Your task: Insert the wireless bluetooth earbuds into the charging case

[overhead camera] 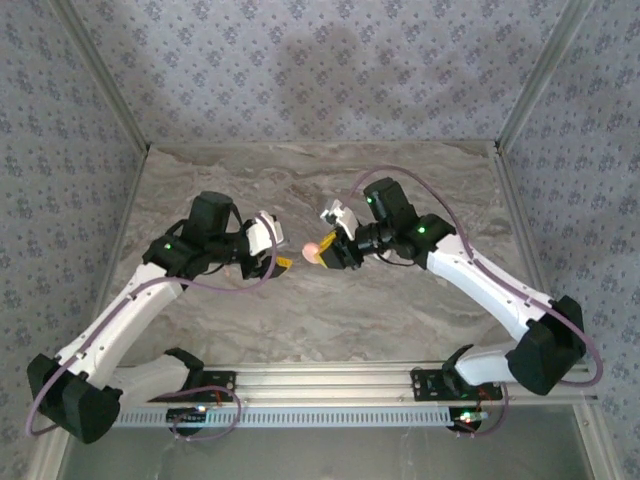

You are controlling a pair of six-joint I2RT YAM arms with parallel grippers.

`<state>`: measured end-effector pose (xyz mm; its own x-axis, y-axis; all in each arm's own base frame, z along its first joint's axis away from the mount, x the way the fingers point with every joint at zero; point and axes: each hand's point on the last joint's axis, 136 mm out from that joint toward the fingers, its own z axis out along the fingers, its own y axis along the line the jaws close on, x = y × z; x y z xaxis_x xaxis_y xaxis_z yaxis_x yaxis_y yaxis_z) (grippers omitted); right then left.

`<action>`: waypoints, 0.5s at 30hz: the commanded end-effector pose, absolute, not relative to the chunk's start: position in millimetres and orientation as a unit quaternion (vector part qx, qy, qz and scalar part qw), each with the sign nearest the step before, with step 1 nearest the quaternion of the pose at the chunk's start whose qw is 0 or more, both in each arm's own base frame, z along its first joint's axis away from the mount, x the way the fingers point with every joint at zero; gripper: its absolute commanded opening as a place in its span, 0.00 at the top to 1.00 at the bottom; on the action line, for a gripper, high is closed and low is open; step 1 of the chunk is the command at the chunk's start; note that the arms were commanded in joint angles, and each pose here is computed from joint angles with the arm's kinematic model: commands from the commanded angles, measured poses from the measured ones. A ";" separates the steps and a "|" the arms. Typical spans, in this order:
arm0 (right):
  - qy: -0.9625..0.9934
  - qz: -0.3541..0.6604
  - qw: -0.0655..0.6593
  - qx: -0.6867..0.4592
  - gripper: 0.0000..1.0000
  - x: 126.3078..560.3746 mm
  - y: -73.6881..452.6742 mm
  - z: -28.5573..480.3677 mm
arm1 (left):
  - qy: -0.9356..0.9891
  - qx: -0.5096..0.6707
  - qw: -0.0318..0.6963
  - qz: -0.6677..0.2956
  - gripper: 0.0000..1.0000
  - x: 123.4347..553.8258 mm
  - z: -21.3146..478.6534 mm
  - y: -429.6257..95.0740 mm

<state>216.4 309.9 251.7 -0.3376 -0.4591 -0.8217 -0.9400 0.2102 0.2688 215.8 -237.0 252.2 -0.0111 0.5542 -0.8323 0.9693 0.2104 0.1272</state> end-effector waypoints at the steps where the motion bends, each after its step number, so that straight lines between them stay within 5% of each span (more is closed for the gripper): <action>1: 0.626 0.370 0.337 -0.598 0.75 193.2 302.7 253.3 | 0.597 0.624 0.398 -0.310 0.47 191.3 270.0 -248.7; 15: 0.552 0.346 0.345 -0.676 0.76 177.0 316.3 263.7 | 0.548 0.698 0.342 -0.311 0.50 169.9 257.3 -261.5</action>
<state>180.5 310.8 254.7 0.0936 -0.5343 -0.8401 -0.9935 -0.1055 -0.0436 179.6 -257.2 246.9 0.1567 0.5808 -0.7988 0.9876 -0.1016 0.1199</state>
